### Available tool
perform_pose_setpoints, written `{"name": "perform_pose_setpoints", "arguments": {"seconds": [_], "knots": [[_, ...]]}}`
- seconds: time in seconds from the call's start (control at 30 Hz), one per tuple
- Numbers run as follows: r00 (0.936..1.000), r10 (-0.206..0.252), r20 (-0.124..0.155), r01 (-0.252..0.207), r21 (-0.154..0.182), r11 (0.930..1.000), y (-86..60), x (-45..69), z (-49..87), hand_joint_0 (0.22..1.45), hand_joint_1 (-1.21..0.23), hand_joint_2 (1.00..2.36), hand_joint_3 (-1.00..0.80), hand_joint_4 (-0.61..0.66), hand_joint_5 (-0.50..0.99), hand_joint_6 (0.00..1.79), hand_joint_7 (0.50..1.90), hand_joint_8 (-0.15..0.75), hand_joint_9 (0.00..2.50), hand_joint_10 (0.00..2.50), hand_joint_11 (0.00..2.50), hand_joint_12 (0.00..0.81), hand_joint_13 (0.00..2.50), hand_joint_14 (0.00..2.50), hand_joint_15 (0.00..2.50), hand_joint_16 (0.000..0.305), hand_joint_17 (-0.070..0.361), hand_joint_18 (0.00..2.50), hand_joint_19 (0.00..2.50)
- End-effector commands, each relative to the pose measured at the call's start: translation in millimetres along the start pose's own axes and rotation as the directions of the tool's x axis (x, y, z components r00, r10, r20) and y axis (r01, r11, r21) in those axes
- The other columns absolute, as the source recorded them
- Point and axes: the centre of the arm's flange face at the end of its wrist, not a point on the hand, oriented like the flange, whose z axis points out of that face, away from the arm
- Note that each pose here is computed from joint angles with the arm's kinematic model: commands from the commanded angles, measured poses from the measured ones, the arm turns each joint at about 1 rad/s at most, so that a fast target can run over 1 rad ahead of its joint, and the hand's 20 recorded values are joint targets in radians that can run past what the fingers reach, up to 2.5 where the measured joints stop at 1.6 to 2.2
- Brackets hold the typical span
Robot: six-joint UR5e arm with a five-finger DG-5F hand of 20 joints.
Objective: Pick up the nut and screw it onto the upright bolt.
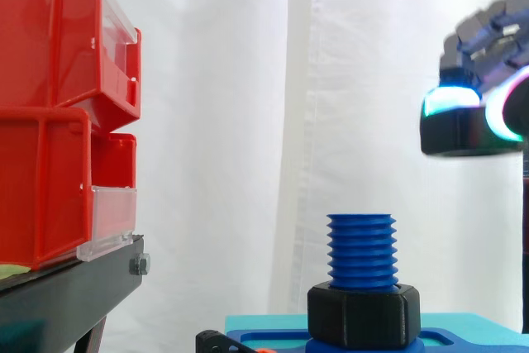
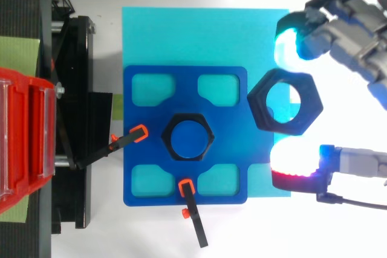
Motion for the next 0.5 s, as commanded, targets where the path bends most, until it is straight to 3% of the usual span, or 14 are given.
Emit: {"name": "perform_pose_setpoints", "arguments": {"seconds": [0.0,0.1,0.2,0.23,0.3,0.37,0.47], "knots": [[0.9997,-0.025,-0.003,0.025,-0.019,0.9995,0.3,-15.3,7.4,0.54,-0.67,1.0,-0.5,0.3,-0.18,0.5,1.13,0.322,0.45,0.01,0.18,0.335,0.15,0.0,0.0,0.047,0.106,0.1,0.0],[0.9993,-0.034,0.015,0.034,-0.051,0.9981,4.1,-14.4,13.9,0.54,-0.67,1.0,-0.5,0.3,-0.18,0.5,1.13,0.32,0.45,0.01,0.17,0.335,0.14,0.0,0.0,0.047,0.106,0.1,0.0],[0.9976,-0.037,0.059,0.04,-0.056,0.9976,13.4,-3.1,25.4,0.54,-0.67,1.0,-0.5,0.29,-0.18,0.5,1.13,0.321,0.45,0.01,0.17,0.336,0.15,0.0,0.0,0.047,0.106,0.1,0.0],[0.9969,-0.045,0.064,0.048,-0.054,0.9974,16.3,5.6,29.1,0.54,-0.67,1.0,-0.5,0.3,-0.18,0.5,1.12,0.322,0.45,0.01,0.17,0.336,0.15,0.0,0.0,0.047,0.106,0.1,0.0],[0.9963,-0.036,0.078,0.04,-0.054,0.9977,19.0,6.1,30.8,0.54,-0.67,1.0,-0.5,0.3,-0.18,0.5,1.12,0.321,0.45,0.01,0.17,0.336,0.15,0.0,0.0,0.047,0.106,0.1,0.0],[0.9959,-0.038,0.082,0.043,-0.052,0.9977,24.5,20.5,35.4,0.54,-0.67,1.0,-0.5,0.29,-0.18,0.5,1.12,0.32,0.45,0.01,0.17,0.336,0.15,0.0,0.0,0.047,0.106,0.1,0.0],[0.9951,-0.019,0.097,0.025,-0.061,0.9978,32.8,25.9,35.0,0.54,-0.67,1.0,-0.5,0.29,-0.18,0.5,1.12,0.321,0.45,0.01,0.17,0.335,0.14,0.0,0.0,0.047,0.106,0.1,0.0]]}}
